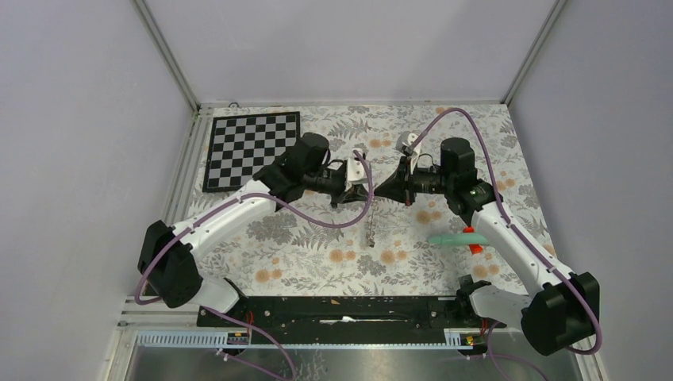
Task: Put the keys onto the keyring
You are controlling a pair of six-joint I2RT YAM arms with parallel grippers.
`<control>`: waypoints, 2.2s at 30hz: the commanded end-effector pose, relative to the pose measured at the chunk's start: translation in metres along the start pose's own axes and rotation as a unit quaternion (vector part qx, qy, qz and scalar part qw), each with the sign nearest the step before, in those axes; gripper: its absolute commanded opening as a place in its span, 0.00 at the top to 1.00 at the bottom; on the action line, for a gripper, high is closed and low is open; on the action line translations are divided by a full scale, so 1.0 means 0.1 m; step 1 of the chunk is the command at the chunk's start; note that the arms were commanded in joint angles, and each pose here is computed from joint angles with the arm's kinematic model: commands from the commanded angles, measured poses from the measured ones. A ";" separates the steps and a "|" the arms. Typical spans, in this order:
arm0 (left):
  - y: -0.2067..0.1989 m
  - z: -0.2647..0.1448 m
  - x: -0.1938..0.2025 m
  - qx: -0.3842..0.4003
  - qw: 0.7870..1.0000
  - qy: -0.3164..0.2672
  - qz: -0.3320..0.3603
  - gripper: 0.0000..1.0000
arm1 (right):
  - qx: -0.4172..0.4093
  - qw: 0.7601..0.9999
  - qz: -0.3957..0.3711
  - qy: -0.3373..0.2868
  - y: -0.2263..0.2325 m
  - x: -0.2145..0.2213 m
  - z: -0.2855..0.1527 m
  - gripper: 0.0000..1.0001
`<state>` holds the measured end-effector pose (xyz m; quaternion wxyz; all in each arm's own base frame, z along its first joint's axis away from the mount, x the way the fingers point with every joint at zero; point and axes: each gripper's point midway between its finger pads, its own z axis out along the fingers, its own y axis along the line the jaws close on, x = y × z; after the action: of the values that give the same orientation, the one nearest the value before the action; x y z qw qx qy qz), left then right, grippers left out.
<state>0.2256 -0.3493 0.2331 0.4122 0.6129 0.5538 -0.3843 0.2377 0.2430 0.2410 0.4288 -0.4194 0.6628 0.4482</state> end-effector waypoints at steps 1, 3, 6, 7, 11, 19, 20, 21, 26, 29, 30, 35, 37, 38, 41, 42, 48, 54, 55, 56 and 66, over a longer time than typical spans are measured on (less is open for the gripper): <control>0.09 0.00 -0.31 -0.042 0.997 -0.006 0.061 1.00 | 0.033 0.999 -0.008 -0.034 -0.13 -0.25 0.03 1.00; 0.12 0.04 -0.32 -0.055 0.997 -0.002 0.059 1.00 | 0.044 0.998 0.001 -0.036 -0.19 -0.24 0.05 1.00; 0.15 0.09 -0.33 -0.068 0.996 0.003 0.058 1.00 | 0.060 0.998 0.011 -0.035 -0.25 -0.20 0.06 1.00; 0.15 0.09 -0.33 -0.072 0.996 0.003 0.055 0.98 | 0.066 0.997 0.013 -0.035 -0.27 -0.20 0.05 1.00; 0.18 0.15 -0.37 -0.085 0.996 0.001 0.042 0.82 | 0.103 0.994 0.028 -0.034 -0.42 -0.17 0.05 1.00; 0.22 0.16 -0.35 -0.100 0.994 0.014 0.047 0.79 | 0.112 0.993 0.025 -0.032 -0.45 -0.15 0.04 1.00; 0.22 0.14 -0.35 -0.102 0.993 0.016 0.050 0.78 | 0.113 0.993 0.022 -0.033 -0.46 -0.16 0.03 1.00; 0.22 0.11 -0.33 -0.106 0.993 0.020 0.052 0.75 | 0.114 0.993 0.020 -0.034 -0.46 -0.16 0.02 1.00; 0.22 -0.07 -0.28 -0.123 0.990 0.035 0.060 0.59 | 0.095 0.995 -0.002 -0.038 -0.39 -0.21 -0.03 1.00; 0.25 -0.23 -0.36 -0.127 0.991 0.014 0.049 0.52 | 0.067 0.997 -0.026 -0.037 -0.30 -0.19 -0.03 1.00; 0.26 -0.29 -0.40 -0.125 0.991 0.003 0.043 0.50 | 0.056 0.997 -0.034 -0.037 -0.26 -0.19 -0.03 1.00; 0.26 -0.40 -0.55 -0.086 0.995 -0.040 0.020 0.49 | 0.001 0.998 -0.059 -0.036 -0.07 -0.16 -0.04 1.00; 0.22 -0.38 -0.56 -0.058 0.997 -0.049 0.012 0.50 | -0.013 0.997 -0.062 -0.037 -0.01 -0.16 -0.04 1.00; 0.22 -0.36 -0.56 -0.049 0.997 -0.052 0.009 0.51 | -0.016 0.997 -0.064 -0.038 0.01 -0.17 -0.04 1.00; 0.21 -0.29 -0.52 -0.023 0.998 -0.053 0.003 0.54 | -0.028 0.996 -0.070 -0.039 0.06 -0.17 -0.05 1.00; 0.21 -0.27 -0.51 -0.016 0.998 -0.054 0.002 0.56 | -0.029 0.996 -0.070 -0.039 0.06 -0.17 -0.05 1.00; 0.14 -0.18 -0.48 0.025 0.998 -0.061 0.004 0.63 | -0.036 0.996 -0.069 -0.039 0.09 -0.16 -0.06 1.00; 0.13 -0.16 -0.43 0.031 0.998 -0.058 0.010 0.69 | -0.043 0.996 -0.068 -0.038 0.11 -0.14 -0.05 1.00; 0.13 -0.15 -0.43 0.032 0.998 -0.059 0.009 0.71 | -0.044 0.996 -0.069 -0.038 0.11 -0.14 -0.05 1.00; 0.13 -0.15 -0.42 0.033 0.998 -0.058 0.008 0.71 | -0.044 0.996 -0.068 -0.038 0.11 -0.14 -0.05 1.00; 0.10 -0.08 -0.33 0.052 0.997 -0.056 -0.006 0.75 | -0.046 0.996 -0.067 -0.040 0.11 -0.16 -0.05 1.00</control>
<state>0.2325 -0.3488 0.2523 0.3941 0.5982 0.5445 -0.4363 0.2364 0.2430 0.2434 0.4470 -0.4446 0.6258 0.4592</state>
